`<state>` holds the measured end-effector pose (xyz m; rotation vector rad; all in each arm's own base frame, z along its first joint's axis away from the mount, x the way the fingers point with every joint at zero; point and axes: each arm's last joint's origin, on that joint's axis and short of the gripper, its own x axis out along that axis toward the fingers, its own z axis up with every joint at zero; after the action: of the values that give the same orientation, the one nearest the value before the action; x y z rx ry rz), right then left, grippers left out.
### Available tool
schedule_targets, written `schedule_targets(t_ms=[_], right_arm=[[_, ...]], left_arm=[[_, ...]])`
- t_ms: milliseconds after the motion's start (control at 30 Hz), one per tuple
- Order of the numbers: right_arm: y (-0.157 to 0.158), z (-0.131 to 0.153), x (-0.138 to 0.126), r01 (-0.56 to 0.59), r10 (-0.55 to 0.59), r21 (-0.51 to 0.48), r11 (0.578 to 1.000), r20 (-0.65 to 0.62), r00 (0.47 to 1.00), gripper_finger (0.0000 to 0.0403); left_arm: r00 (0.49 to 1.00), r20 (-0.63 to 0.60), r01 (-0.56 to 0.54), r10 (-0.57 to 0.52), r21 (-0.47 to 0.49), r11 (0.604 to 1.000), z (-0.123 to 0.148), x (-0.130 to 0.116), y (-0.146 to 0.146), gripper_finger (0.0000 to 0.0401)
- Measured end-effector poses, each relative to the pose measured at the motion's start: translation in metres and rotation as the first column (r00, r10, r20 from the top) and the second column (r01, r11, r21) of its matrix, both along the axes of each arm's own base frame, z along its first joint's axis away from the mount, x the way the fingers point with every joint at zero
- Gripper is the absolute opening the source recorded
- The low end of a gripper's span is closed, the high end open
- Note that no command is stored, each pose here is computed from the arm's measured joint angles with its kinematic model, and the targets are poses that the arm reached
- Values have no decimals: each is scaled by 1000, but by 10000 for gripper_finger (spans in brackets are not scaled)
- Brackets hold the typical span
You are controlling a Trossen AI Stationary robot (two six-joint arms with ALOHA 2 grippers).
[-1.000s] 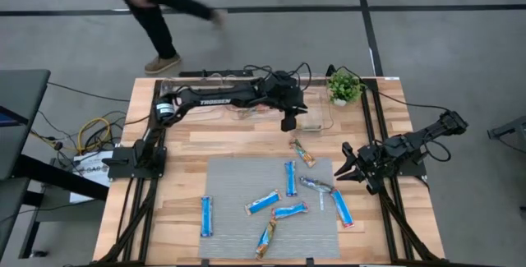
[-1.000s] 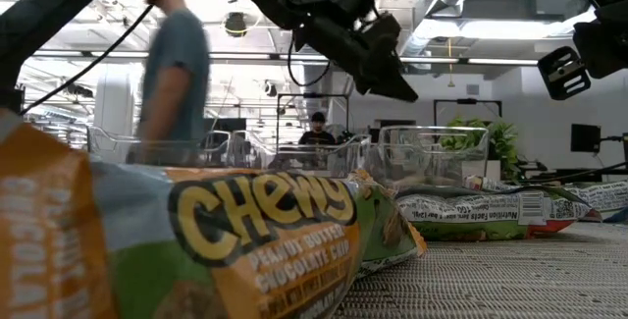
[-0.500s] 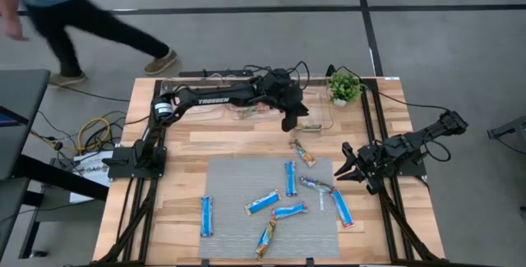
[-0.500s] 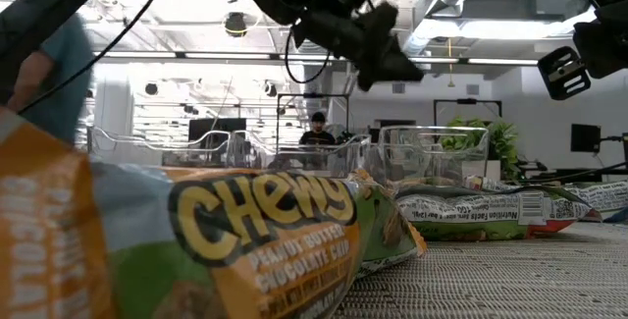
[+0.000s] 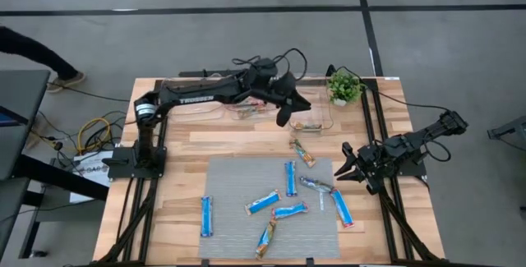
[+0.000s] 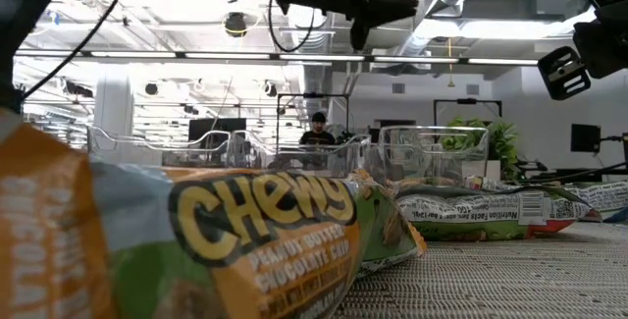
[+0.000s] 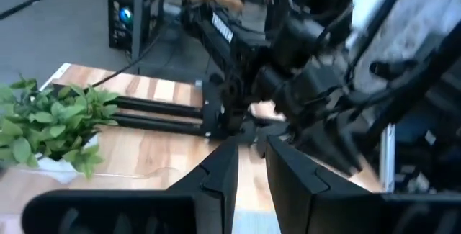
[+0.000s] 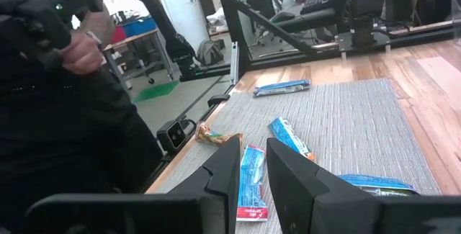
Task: Pick and place Granola Bars by type
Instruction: Put the blue granola bar into the left transparent bin
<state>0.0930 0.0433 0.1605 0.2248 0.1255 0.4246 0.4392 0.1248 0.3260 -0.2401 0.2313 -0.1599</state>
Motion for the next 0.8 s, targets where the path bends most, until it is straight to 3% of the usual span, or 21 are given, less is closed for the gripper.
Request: schedule_targets(t_ms=[200, 467, 633, 800], right_arm=[[0, 0, 0, 0, 0, 0, 1000, 0, 1000, 62], [0, 0, 0, 0, 0, 0, 1000, 0, 1000, 62], [0, 0, 0, 0, 0, 0, 1000, 0, 1000, 62], [0, 0, 0, 0, 0, 0, 1000, 0, 1000, 62]], left_arm=[[995, 45, -84, 86, -41, 996, -14, -33, -22, 64], [981, -78, -180, 176, -52, 982, -49, -95, -53, 64], [958, -190, -241, 214, -130, 962, -71, -137, -79, 64], [917, -315, -329, 246, -245, 912, -87, -176, -105, 64]])
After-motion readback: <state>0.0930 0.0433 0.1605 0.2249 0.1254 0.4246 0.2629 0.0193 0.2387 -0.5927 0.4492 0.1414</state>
